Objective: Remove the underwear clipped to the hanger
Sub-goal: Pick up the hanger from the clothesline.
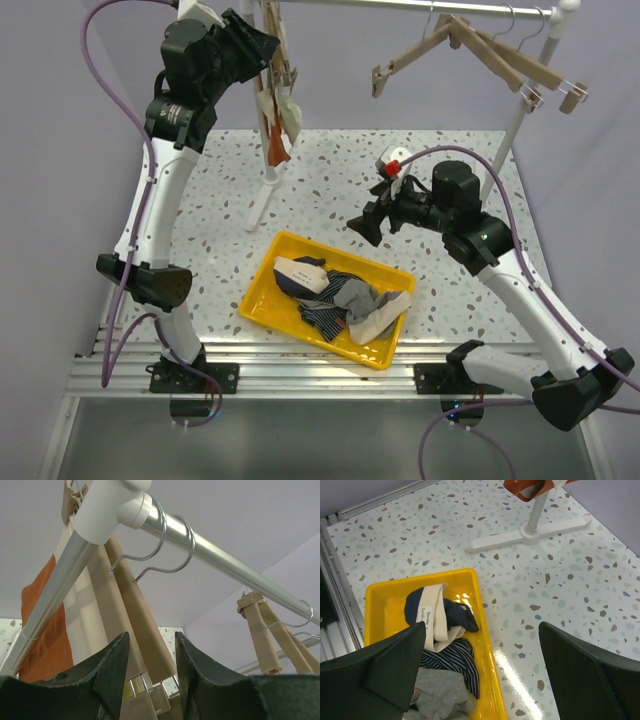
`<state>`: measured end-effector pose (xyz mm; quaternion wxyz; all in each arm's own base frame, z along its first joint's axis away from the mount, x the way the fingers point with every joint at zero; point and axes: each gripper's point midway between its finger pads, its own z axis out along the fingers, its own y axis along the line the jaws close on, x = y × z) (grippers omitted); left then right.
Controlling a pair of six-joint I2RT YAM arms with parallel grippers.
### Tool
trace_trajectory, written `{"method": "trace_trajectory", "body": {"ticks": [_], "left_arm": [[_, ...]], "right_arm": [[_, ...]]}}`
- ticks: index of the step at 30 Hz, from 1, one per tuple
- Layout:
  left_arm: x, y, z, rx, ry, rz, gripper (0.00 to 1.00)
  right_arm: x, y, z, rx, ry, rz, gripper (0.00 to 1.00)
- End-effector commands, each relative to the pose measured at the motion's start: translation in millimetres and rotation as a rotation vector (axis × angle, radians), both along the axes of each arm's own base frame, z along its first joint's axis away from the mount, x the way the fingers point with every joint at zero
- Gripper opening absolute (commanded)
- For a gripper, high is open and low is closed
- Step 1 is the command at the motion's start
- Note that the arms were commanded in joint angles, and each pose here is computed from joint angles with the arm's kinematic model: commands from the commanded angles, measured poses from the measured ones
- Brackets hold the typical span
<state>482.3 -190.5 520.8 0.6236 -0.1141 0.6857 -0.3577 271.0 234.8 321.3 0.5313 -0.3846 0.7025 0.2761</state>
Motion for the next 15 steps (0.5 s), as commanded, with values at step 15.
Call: {"method": "trace_trajectory", "body": {"ticks": [15], "left_arm": [[11,15,-24,0.174,0.031,0.092,0.40]], "right_arm": [[0,-8,9,0.070,0.001,-0.028,0.98]]}}
